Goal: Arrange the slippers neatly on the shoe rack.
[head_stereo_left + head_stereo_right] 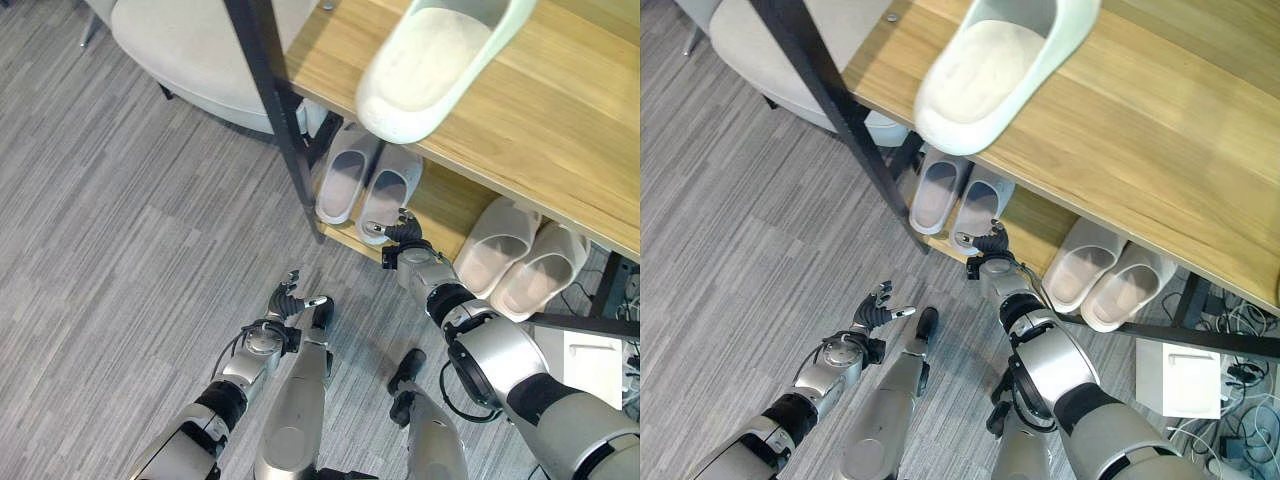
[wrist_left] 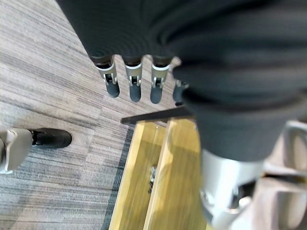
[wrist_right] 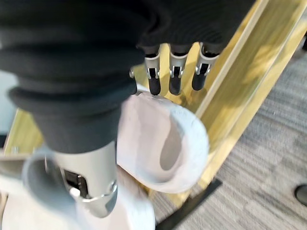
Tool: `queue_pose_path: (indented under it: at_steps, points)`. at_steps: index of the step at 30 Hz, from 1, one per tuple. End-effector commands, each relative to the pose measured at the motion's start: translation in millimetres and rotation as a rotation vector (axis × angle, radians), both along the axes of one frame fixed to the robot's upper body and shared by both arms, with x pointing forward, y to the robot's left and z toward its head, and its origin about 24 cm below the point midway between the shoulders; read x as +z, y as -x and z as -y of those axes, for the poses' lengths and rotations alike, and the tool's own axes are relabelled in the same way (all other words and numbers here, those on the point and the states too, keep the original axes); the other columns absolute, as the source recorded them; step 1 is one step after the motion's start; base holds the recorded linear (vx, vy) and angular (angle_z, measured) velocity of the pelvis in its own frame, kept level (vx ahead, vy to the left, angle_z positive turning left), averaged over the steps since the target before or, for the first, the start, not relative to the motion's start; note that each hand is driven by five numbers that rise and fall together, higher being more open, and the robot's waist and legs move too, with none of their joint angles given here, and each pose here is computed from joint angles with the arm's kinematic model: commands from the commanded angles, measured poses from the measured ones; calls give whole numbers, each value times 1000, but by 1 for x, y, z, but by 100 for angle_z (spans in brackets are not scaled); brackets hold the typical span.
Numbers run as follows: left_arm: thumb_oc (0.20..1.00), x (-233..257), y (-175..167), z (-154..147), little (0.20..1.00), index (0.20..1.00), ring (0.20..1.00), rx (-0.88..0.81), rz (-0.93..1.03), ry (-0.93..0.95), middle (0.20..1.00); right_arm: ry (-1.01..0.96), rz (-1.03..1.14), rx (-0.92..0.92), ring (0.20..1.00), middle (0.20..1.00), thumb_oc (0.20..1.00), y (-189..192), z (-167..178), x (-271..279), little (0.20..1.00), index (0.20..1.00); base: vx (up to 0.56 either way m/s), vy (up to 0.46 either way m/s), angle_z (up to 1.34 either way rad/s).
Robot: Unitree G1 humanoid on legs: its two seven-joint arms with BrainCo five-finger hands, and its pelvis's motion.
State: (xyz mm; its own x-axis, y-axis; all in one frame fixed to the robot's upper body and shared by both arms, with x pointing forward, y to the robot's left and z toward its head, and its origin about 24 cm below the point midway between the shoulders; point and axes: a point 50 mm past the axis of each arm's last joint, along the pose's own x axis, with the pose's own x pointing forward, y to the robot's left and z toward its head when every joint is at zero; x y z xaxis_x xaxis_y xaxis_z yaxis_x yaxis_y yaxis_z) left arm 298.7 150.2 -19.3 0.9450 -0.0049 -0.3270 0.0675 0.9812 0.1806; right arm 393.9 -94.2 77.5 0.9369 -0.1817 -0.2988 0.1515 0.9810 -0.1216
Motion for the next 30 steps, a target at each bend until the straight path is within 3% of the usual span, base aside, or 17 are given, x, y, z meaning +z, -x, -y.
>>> queue_pose_path:
  at_steps: [1, 8, 16, 20, 24, 26, 27, 28, 29, 30]
  points:
    - [1000, 18, -11, 10, 1000, 1000, 1000, -30, 98, 2, 1000, -57, 195, 57, 1000, 1000, 1000, -15, -10, 50, 1000, 1000, 13, 73, -3]
    - [1000, 6, -5, -5, 1000, 1000, 1000, 45, 49, -12, 1000, -15, 262, 95, 1000, 1000, 1000, 2, 2, 32, 1000, 1000, -7, 29, -21]
    - [1000, -24, 15, -17, 1000, 1000, 1000, 30, -87, -50, 1000, 225, 18, 251, 1000, 1000, 1000, 55, 24, -65, 1000, 1000, 40, -47, -33]
    - [1000, -33, 24, -23, 1000, 1000, 1000, -26, -125, -83, 1000, 241, -27, 321, 1000, 1000, 1000, 86, 40, -91, 1000, 1000, 70, -57, -28]
    - [1000, -25, 29, -16, 1000, 1000, 1000, -232, -61, -204, 1000, 243, 21, 434, 1000, 1000, 1000, 122, 56, -98, 1000, 1000, 69, -25, -19]
    - [1000, -7, 32, 2, 1000, 1000, 1000, -495, 46, -326, 1000, 359, 30, 500, 1000, 1000, 1000, 144, 78, -100, 1000, 1000, 121, -8, -22]
    - [1000, -7, 33, 2, 1000, 1000, 1000, -496, 45, -326, 1000, 359, 29, 500, 1000, 1000, 1000, 144, 78, -100, 1000, 1000, 102, -18, -16]
    - [1000, 9, 33, 14, 1000, 1000, 1000, -671, 119, -405, 1000, 367, 11, 489, 1000, 1000, 1000, 155, 90, -103, 1000, 1000, 59, -15, -16]
    - [1000, 8, 34, 14, 1000, 1000, 1000, -674, 116, -406, 1000, 365, 9, 488, 1000, 1000, 1000, 156, 90, -103, 1000, 1000, 132, -24, -19]
    - [1000, 31, 36, 30, 1000, 1000, 1000, -857, 208, -452, 1000, 355, -46, 492, 1000, 1000, 1000, 166, 99, -112, 1000, 1000, 88, -21, -29]
